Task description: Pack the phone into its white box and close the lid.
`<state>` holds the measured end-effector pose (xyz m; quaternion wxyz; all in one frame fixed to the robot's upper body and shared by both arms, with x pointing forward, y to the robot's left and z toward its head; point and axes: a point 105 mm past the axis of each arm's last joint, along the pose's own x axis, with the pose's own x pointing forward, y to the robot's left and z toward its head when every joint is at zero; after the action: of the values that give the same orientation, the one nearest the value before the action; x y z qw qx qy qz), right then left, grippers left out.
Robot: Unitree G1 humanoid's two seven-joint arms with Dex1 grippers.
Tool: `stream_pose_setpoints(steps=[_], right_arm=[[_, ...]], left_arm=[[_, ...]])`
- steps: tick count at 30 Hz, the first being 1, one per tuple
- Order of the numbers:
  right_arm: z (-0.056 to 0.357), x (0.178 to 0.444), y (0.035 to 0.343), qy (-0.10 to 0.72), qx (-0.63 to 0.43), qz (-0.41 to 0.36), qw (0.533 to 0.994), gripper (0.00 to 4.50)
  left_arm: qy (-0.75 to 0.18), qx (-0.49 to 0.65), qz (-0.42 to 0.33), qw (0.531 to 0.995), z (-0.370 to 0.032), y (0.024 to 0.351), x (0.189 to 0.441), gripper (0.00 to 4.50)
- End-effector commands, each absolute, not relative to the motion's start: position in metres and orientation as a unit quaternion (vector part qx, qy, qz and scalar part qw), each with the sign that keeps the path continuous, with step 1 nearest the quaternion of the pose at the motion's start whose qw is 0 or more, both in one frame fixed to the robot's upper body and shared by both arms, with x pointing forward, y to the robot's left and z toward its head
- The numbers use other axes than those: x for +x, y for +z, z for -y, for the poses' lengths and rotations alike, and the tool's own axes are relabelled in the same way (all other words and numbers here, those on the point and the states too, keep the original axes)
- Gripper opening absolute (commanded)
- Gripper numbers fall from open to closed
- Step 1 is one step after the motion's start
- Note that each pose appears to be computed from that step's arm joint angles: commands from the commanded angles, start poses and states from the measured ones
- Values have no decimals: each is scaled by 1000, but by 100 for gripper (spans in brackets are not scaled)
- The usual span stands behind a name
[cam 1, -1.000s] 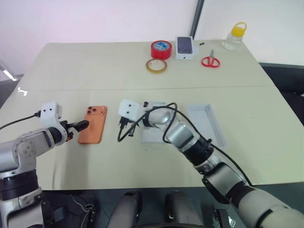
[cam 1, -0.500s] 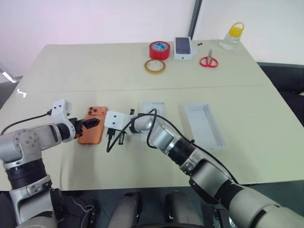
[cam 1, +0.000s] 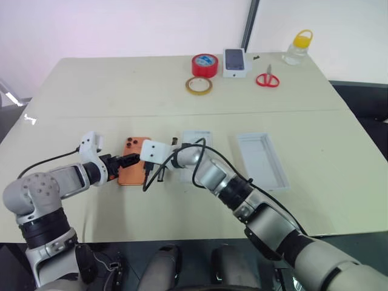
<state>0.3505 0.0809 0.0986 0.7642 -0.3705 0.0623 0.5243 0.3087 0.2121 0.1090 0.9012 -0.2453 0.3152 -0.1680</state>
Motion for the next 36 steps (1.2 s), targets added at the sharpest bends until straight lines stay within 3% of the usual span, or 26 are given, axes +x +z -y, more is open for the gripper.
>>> stream_pose_setpoints(steps=[1, 19, 22, 23, 31, 34, 36], right_arm=[[-89, 344, 109, 533, -366, -40, 762, 0], [-84, 337, 100, 534, -366, -50, 761, 0], [-84, 336, 100, 535, -368, -49, 759, 0], [-84, 336, 100, 536, -369, -49, 758, 0], [-82, 334, 99, 537, -369, -50, 757, 0], [-81, 334, 99, 537, -369, -50, 757, 0], [-80, 334, 100, 536, -369, -51, 758, 0]], left_arm=[[-227, -277, -350, 865, -186, 99, 301, 445], [-190, -316, -331, 869, -202, 106, 308, 445], [-184, -315, -330, 871, -204, 106, 308, 367], [-180, -310, -333, 872, -205, 105, 307, 322], [-164, -328, -325, 872, -211, 105, 307, 322], [-158, -331, -324, 872, -214, 103, 305, 237], [-155, -335, -324, 871, -216, 102, 305, 143]])
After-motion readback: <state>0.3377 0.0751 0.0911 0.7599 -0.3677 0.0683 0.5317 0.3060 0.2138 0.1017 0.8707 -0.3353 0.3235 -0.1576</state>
